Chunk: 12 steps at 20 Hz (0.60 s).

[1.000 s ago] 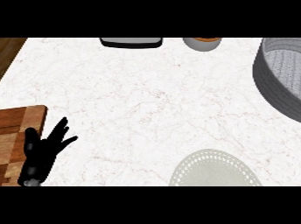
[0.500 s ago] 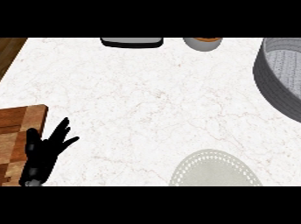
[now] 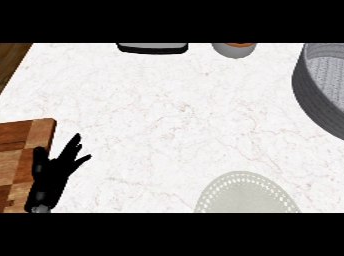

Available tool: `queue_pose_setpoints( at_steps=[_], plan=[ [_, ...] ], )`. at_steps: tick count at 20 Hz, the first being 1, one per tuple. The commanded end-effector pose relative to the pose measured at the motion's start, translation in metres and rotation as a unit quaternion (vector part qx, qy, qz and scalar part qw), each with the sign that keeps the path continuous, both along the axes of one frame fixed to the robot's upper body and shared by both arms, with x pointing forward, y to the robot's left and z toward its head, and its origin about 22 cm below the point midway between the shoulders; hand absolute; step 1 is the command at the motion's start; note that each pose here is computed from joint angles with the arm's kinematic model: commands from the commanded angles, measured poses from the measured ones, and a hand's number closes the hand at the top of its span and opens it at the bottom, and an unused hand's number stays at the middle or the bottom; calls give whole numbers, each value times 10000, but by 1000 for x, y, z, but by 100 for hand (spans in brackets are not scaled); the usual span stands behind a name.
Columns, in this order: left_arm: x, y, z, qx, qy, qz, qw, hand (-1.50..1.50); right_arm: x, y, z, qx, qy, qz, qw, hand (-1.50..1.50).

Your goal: Pick the pear from the placemat and place it in the basket

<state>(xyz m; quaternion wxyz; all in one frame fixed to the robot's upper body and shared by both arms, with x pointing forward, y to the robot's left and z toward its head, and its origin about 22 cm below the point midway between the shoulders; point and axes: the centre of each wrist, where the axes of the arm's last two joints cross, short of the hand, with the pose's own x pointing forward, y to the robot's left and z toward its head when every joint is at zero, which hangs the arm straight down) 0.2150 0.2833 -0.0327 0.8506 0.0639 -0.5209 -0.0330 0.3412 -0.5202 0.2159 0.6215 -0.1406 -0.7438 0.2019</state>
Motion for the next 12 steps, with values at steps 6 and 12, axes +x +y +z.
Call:
queue_pose_setpoints(
  at_steps=[6, 12],
  plan=[
    [4, 5, -5, -18, 302, -46, 9995, 0, -3, -9, -19, -773, -106, -1066, 9912, 150],
    [-4, 2, -9, -26, 272, -65, 9996, 0, -4, -8, -43, -1581, -246, -644, 9850, -150]
  ],
)
